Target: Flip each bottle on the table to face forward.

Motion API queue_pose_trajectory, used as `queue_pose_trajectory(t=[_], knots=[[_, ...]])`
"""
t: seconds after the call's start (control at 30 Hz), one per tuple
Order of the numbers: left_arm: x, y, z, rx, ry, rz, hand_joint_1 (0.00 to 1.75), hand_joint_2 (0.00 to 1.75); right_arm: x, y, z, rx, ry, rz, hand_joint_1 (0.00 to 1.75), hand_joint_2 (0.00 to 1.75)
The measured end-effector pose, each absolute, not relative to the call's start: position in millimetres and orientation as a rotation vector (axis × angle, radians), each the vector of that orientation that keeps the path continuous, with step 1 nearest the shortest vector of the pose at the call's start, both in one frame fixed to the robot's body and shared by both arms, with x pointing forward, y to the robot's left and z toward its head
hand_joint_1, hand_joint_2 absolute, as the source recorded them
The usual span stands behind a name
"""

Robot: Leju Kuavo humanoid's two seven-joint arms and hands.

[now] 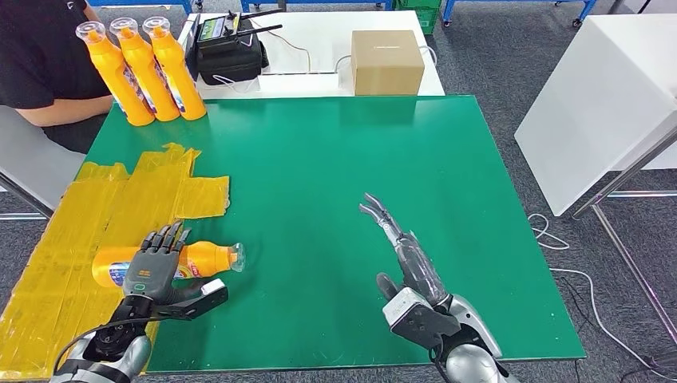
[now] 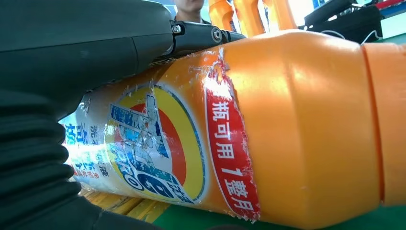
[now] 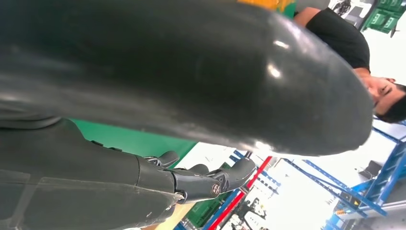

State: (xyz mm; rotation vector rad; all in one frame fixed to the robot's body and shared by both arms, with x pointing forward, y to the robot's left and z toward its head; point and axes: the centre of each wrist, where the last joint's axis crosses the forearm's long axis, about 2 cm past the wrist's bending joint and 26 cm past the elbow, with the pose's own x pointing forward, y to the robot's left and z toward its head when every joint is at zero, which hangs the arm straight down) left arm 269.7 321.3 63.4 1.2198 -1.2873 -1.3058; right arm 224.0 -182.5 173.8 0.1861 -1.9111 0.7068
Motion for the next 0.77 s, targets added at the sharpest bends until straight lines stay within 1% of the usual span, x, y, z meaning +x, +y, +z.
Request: queue_pose_trajectory(t=[0.23, 0.37, 0.47, 0.53, 0.77], knots=[[267.6, 321.6, 62.6, 1.259, -1.355, -1.267, 0.0, 0.0, 225.0, -181.3, 172.4, 0.189, -1.903, 0.715, 0.0, 0.0], [262.3, 324.0, 66.1, 1.234, -1.531, -1.114, 0.0, 0.0, 225.2, -181.0, 171.0, 0.19, -1.9, 0.716, 0.0, 0.0], [259.8, 326.9, 76.6, 1.177, -1.701, -0.902, 0.0, 0.0, 224.0, -181.4, 169.3, 0.188, -1.916, 0.702, 0.0, 0.0], [260.2, 328.6, 85.1, 1.153, -1.772, -0.795, 0.0, 0.0, 222.6, -181.5, 168.1, 0.185, -1.925, 0.693, 0.0, 0.0], [260.1, 329.3, 97.6, 1.168, -1.82, -0.708, 0.0, 0.0, 220.3, -181.3, 166.1, 0.187, -1.923, 0.69, 0.0, 0.0]])
